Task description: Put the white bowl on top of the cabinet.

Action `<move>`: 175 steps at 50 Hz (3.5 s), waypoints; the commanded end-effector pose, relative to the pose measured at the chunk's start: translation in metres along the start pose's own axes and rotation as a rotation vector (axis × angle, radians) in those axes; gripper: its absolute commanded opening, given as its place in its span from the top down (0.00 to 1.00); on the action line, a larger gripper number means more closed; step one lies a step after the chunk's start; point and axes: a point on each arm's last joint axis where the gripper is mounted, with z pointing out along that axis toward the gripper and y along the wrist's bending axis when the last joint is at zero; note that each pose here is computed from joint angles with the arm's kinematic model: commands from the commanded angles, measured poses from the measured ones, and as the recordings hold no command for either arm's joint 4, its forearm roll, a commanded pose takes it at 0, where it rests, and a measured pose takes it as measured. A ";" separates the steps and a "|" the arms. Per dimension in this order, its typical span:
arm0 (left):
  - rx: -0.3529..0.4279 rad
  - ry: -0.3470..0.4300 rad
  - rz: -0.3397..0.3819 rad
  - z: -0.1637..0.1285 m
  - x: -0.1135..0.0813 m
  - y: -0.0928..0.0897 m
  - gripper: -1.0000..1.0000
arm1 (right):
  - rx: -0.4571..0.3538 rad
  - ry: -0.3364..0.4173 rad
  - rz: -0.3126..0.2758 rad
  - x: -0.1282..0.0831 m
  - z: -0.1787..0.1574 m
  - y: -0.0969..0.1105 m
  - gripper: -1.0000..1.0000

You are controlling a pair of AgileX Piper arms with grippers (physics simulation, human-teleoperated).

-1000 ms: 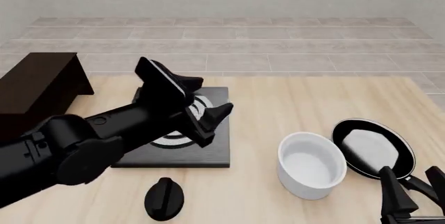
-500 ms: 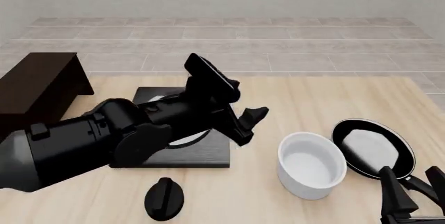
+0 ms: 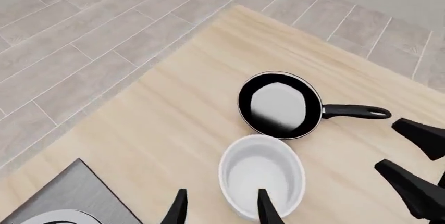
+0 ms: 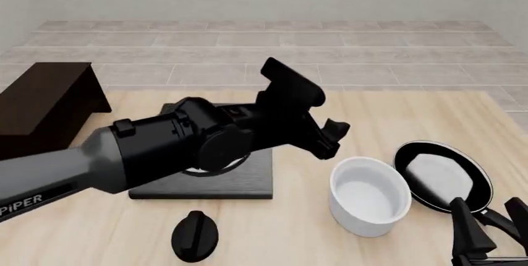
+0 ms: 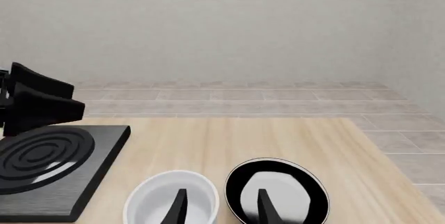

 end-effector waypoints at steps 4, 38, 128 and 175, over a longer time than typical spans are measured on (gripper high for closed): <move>0.005 0.061 -0.064 0.027 0.004 -0.003 0.00 | 0.000 0.000 0.000 0.000 0.000 0.000 0.00; 0.041 0.222 -0.144 0.064 0.015 -0.031 0.00 | 0.000 0.000 0.000 0.000 0.000 0.000 0.00; -0.023 0.294 -0.247 0.145 0.074 -0.009 0.00 | 0.000 0.000 0.000 0.000 0.000 0.000 0.00; -0.048 0.363 -0.259 0.186 0.113 0.000 0.00 | 0.000 0.000 0.000 0.000 0.000 0.000 0.00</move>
